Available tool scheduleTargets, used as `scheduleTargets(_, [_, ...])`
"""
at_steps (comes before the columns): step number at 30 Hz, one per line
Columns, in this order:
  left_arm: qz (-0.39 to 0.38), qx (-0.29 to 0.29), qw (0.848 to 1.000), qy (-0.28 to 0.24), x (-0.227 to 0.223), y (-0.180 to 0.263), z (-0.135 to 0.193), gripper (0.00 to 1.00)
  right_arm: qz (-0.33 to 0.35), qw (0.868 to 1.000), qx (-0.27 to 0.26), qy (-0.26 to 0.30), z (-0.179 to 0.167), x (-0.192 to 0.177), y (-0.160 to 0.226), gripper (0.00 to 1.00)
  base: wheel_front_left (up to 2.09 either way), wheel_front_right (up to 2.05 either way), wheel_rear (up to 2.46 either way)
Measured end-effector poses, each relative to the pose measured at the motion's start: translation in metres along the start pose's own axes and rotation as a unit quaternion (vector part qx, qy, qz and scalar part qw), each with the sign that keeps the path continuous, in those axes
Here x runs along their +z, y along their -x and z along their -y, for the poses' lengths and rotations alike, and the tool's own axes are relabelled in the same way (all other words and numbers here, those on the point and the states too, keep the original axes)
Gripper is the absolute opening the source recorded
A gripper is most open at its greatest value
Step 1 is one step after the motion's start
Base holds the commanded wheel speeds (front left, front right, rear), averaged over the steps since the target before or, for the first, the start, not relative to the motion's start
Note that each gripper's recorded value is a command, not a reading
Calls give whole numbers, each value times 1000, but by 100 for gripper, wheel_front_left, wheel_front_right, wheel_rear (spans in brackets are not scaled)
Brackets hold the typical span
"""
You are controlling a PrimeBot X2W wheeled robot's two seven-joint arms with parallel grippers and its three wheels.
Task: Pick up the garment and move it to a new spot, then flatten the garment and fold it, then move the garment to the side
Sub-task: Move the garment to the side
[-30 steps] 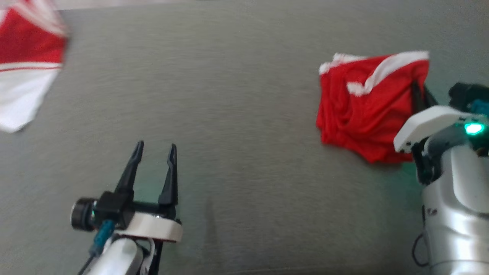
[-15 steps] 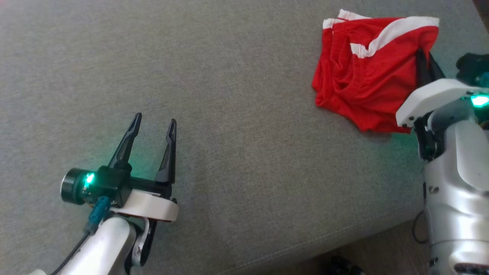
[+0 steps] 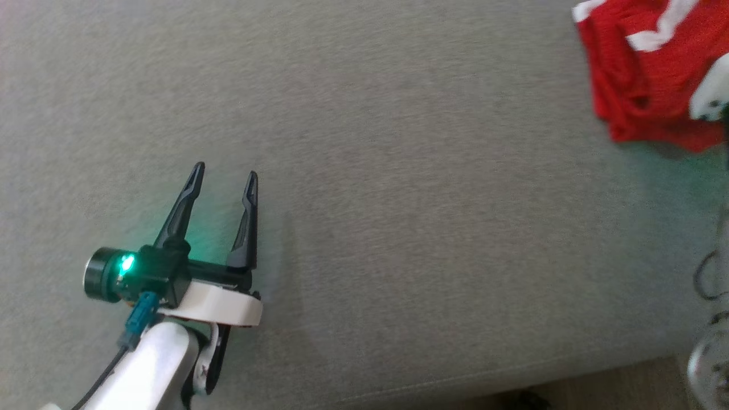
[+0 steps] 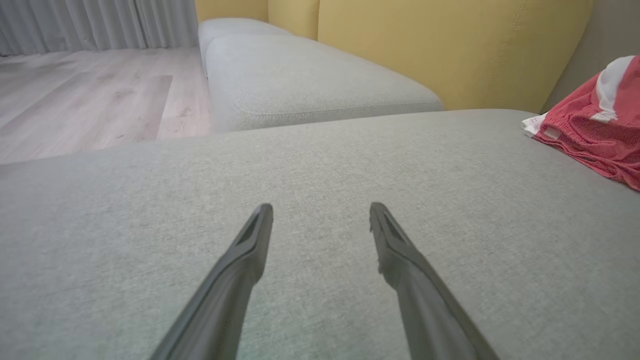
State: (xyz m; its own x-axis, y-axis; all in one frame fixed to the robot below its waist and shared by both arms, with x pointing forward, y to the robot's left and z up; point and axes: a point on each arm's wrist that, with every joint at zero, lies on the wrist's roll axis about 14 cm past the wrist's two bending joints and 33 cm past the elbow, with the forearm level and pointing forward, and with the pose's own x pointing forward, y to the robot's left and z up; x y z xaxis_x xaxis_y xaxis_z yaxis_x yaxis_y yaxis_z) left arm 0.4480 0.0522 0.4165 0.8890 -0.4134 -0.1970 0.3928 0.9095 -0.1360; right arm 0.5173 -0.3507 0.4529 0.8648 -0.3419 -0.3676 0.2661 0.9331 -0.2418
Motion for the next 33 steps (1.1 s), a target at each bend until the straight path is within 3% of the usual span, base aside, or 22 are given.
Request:
scheduleTargets(5, [-8,30,1000,2,-7,9,-19,100,-24,999,-14,36,5,-1,-22,0,0,0,0])
scheduleTargets(6, [-9,34,999,3,-8,10,-22,100,-28,999,-16,42,5,-2,-25,12,0,0,0])
scheduleTargets(7, [-8,40,999,3,-9,12,-25,100,-32,998,-16,47,2,-3,-28,35,0,0,0])
scheduleTargets(8, [-9,45,999,4,-9,13,-28,100,-34,998,-17,48,0,-4,-30,97,0,0,0])
scheduleTargets(18, [8,70,997,10,0,24,-35,100,7,999,-11,43,-12,21,-24,100,0,0,0])
scheduleTargets(24, [40,88,995,11,25,41,-37,100,70,996,58,5,-65,56,7,100,0,0,0])
scheduleTargets(33, [45,154,987,30,25,103,-52,100,127,981,142,-20,-114,59,75,100,0,0,0])
